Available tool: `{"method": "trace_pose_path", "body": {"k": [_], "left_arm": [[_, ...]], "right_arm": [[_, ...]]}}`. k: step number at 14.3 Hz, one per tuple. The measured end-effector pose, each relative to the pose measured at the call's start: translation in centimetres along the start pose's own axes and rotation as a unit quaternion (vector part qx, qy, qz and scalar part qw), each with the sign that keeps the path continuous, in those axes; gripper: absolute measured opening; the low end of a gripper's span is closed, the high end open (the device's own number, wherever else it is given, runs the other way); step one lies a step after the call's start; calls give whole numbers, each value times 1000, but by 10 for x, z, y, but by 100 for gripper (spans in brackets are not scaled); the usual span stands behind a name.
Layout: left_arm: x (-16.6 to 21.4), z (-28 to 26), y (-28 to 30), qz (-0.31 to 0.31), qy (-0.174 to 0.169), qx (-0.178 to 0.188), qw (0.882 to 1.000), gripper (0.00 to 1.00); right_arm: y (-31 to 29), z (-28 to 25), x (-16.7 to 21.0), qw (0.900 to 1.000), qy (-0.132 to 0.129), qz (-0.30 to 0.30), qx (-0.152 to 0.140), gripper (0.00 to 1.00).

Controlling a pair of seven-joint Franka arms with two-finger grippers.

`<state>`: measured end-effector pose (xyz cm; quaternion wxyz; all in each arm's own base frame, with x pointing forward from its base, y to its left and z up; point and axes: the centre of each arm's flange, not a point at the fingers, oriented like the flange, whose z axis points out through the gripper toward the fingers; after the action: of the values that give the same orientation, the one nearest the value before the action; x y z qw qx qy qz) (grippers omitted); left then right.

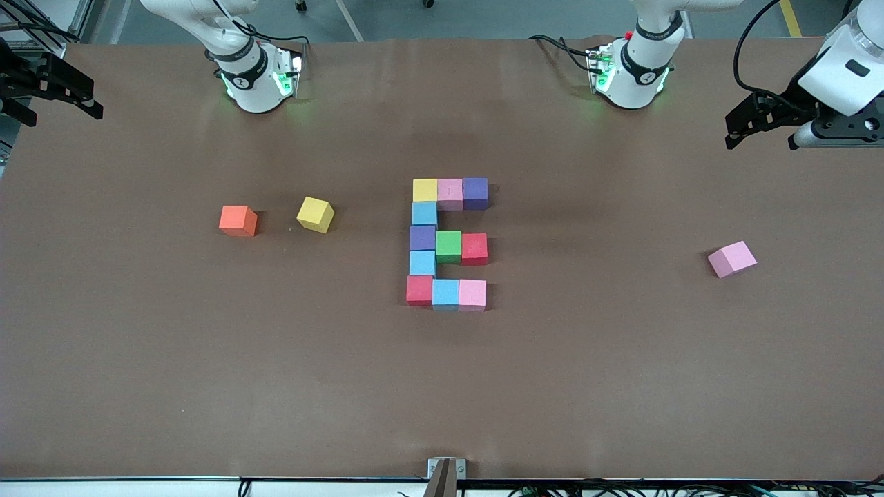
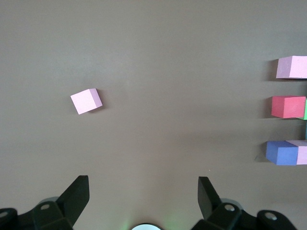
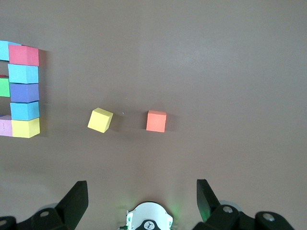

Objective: Arrange 11 blocks into digit 3

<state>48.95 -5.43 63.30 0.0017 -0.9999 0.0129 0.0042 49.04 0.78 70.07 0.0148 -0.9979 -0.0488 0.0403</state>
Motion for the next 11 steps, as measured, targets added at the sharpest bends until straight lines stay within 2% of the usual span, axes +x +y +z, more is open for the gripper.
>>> {"method": "trace_pose_path", "body": {"k": [5,11], "left_arm": [[7,7,-1,-3,-7,-6,1000,100],[19,-2,-2,-4,3,-8,1000,100]], "right_arm": [[-1,0,0,1000,0,-1,0,100],[-1,0,0,1000,0,-1,0,100]]}}
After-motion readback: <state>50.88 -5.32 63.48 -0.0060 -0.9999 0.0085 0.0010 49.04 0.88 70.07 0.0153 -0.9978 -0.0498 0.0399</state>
